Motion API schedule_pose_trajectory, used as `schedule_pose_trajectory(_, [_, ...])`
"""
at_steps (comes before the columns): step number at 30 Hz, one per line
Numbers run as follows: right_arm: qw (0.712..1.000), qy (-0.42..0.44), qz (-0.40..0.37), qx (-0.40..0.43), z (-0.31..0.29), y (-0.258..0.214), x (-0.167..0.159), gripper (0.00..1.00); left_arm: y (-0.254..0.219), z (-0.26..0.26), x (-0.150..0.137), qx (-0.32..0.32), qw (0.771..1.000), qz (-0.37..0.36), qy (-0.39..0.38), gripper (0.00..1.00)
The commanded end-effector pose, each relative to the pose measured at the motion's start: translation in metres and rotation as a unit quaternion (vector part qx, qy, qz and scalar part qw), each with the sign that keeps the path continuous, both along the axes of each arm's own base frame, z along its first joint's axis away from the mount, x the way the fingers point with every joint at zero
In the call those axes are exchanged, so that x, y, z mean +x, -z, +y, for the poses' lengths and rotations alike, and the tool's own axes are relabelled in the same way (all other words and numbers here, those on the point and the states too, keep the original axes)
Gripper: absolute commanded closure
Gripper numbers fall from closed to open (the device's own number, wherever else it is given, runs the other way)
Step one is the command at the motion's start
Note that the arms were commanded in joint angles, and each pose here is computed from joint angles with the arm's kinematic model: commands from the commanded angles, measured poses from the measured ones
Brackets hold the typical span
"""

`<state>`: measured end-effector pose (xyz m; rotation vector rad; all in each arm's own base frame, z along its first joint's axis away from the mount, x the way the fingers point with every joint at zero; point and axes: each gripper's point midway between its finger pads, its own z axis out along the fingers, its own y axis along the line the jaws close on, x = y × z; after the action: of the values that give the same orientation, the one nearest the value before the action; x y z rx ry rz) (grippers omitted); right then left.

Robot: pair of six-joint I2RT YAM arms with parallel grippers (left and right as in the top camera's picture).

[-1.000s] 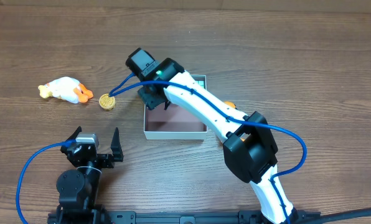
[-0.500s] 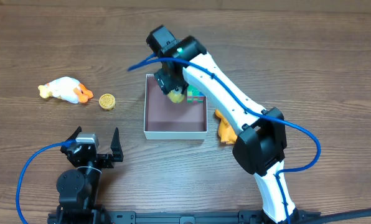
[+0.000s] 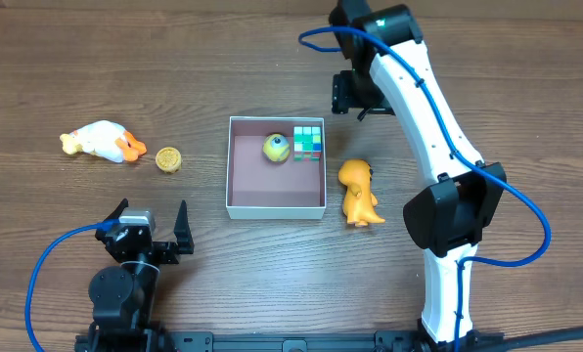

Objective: Pack container
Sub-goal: 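Move the right gripper over the orange dinosaur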

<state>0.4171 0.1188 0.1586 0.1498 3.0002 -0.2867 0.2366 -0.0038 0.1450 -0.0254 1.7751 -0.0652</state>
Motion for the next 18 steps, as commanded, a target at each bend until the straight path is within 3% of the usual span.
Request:
schedule_pose_trajectory(1, [1.000, 0.013, -0.028, 0.006, 0.003, -0.024, -0.004, 0.15, -0.001, -0.001, 0.000, 0.003, 1.000, -0.003, 0.005, 0.00])
schedule_pose_trajectory(11, [0.999, 0.029, -0.027, -0.021, -0.011, -0.021, -0.006, 0.15, -0.001, -0.001, 0.000, 0.003, 1.000, -0.003, 0.005, 0.00])
schedule_pose_trajectory(18, [0.999, 0.025, -0.025, -0.016, -0.017, -0.034, -0.025, 0.15, -0.001, -0.001, 0.000, 0.003, 1.000, -0.003, 0.005, 0.00])
